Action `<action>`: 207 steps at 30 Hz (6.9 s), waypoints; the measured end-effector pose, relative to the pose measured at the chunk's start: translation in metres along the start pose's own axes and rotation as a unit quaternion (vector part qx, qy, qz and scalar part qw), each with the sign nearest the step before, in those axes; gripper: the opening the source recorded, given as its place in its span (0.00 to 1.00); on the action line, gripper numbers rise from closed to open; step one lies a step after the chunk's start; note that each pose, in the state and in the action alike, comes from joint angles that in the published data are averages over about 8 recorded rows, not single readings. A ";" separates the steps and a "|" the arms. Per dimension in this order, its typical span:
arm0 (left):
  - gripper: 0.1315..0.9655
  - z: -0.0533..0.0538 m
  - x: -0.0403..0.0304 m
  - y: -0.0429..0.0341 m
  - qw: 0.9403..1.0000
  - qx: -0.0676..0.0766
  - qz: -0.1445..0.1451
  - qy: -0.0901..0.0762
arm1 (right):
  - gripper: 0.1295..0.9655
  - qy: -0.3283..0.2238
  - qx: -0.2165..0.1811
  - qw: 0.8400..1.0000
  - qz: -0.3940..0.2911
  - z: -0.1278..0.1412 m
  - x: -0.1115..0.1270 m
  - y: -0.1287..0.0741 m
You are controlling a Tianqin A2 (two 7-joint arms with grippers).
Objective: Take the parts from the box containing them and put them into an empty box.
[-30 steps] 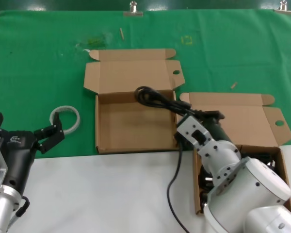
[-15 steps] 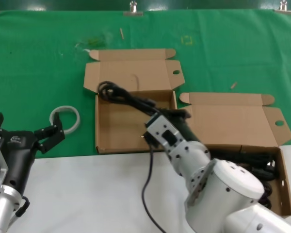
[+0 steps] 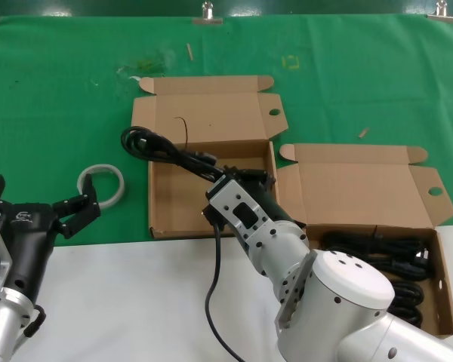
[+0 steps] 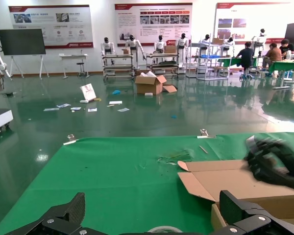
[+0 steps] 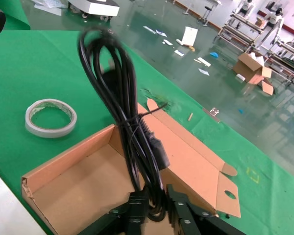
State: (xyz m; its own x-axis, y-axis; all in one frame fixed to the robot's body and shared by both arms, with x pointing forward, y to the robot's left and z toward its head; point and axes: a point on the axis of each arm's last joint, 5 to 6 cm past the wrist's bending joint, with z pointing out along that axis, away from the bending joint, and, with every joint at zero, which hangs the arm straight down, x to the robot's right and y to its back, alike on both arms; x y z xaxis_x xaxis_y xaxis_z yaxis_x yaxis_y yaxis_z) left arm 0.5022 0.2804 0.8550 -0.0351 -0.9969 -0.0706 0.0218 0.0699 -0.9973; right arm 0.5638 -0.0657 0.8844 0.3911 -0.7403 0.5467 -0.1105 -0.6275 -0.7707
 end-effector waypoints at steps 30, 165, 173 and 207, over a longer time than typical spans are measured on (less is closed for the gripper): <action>1.00 0.000 0.0000 0.0000 1.000 0.000 0.000 0.000 | 0.54 0.000 0.001 1.000 0.001 0.000 0.000 0.000; 1.00 0.000 0.0000 0.0000 1.000 0.000 0.000 0.000 | 1.00 0.157 0.137 0.929 0.305 -0.082 0.104 0.149; 1.00 0.000 0.0000 0.0000 1.000 0.000 0.000 0.000 | 1.00 0.157 0.137 0.929 0.305 -0.082 0.104 0.149; 1.00 0.000 0.0000 0.0000 1.000 0.000 0.000 0.000 | 1.00 0.157 0.137 0.929 0.305 -0.082 0.104 0.149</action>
State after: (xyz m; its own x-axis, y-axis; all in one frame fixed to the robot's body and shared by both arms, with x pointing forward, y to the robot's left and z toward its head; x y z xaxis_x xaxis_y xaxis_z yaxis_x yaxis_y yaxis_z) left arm 0.5022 0.2804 0.8550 -0.0351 -0.9969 -0.0706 0.0218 0.0699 -0.9973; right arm 0.5128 -0.2562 0.8536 0.0406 -0.9990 0.0162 0.0290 -0.0150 -0.9995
